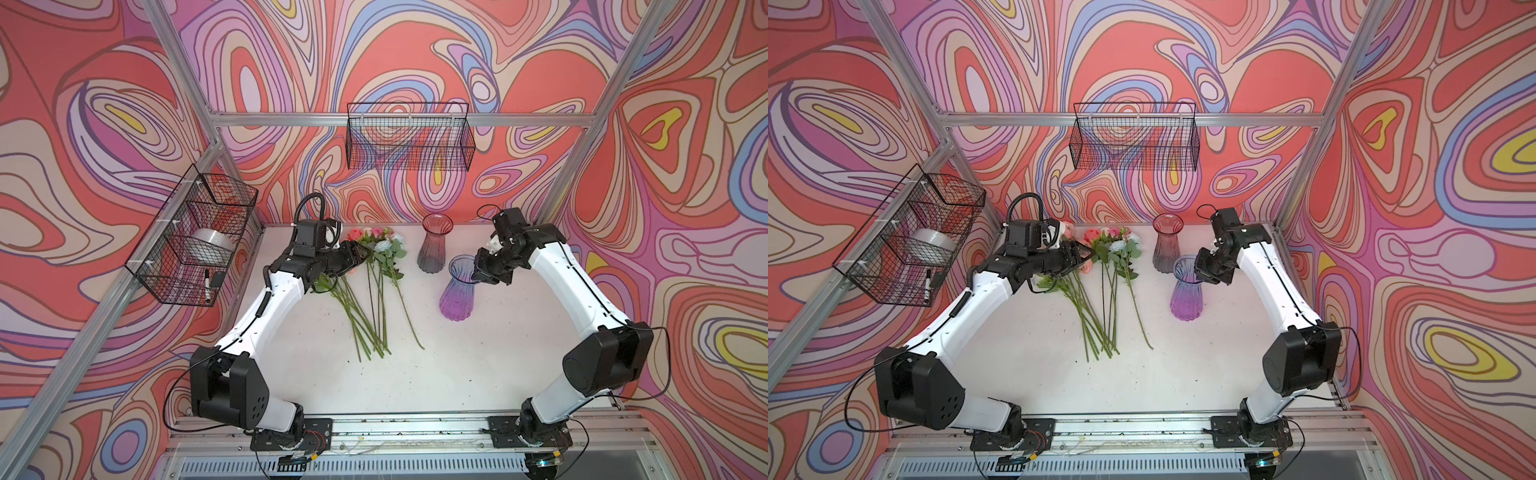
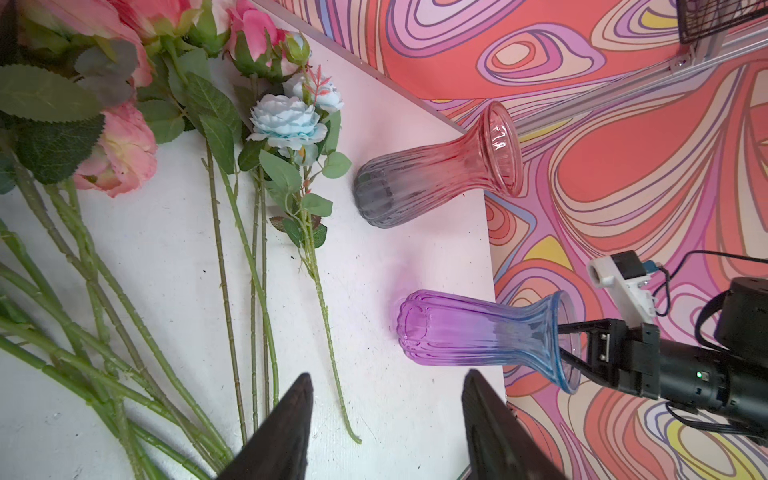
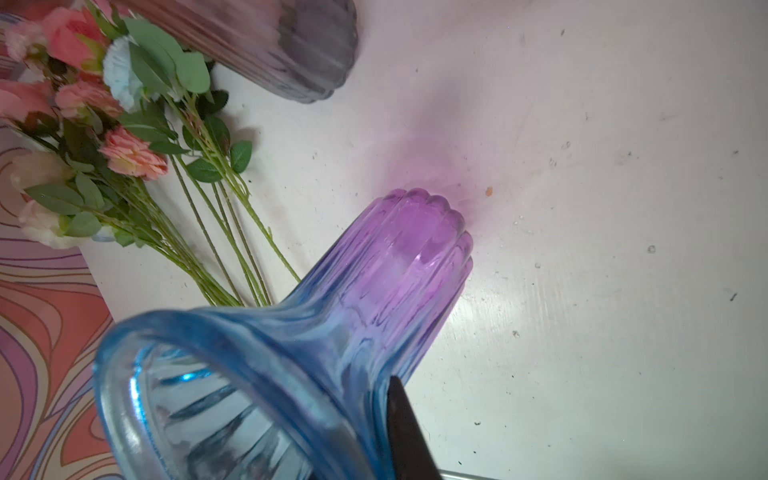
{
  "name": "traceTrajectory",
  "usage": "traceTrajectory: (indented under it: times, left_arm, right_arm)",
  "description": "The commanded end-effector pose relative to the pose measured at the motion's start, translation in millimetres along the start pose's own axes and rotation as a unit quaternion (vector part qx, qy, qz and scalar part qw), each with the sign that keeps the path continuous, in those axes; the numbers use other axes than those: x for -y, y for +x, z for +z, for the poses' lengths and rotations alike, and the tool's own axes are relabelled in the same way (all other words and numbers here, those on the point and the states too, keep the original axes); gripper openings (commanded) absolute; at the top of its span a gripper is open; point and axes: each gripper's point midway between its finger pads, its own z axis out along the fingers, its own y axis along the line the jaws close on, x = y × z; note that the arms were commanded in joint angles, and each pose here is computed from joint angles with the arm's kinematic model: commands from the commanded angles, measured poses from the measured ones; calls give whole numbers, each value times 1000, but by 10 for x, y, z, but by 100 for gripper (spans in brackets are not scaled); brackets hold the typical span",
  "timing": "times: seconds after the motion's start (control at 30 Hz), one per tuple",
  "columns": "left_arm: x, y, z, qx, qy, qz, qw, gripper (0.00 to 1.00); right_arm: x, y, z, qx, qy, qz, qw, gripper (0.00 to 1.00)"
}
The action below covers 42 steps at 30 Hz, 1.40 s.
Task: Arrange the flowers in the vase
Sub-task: 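Grasp the purple-blue vase rim with the right gripper and pull it nearer, then close the left gripper on a pale-blue rose stem while the right releases the vase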
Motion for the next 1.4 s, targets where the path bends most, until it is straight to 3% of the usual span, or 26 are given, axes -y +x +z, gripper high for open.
traceTrajectory:
  times: [0.0,0.37,0.67,0.8,0.97,1.07,1.37]
  left_arm:
    - [60,63,47,-8,14,0,1000,58]
    - [61,511,469,-82,-9,34,996,60]
    - [-61,998,889,-162,-56,76,982,62]
    - [-85,1242,1083,-192,-63,103,974,61]
    - [-342,1362,1275,-192,-129,133,964,56]
    - [-587,1368,1362,-179,-184,121,959,53]
    - [-770,1454,1762,-172,-201,117,957,45]
  right_arm:
    - [-219,-17,-149,28,-43,-16,999,0]
    - [-135,30,54,11,-30,-31,999,0]
    - [-123,3,-148,40,-21,-57,997,32]
    - [-146,-26,-289,61,-22,-74,995,39]
    - [-91,-107,-632,118,6,-108,987,43]
    - [-51,-139,-846,158,19,-120,980,44]
    - [-45,-153,-1069,220,8,-131,967,45]
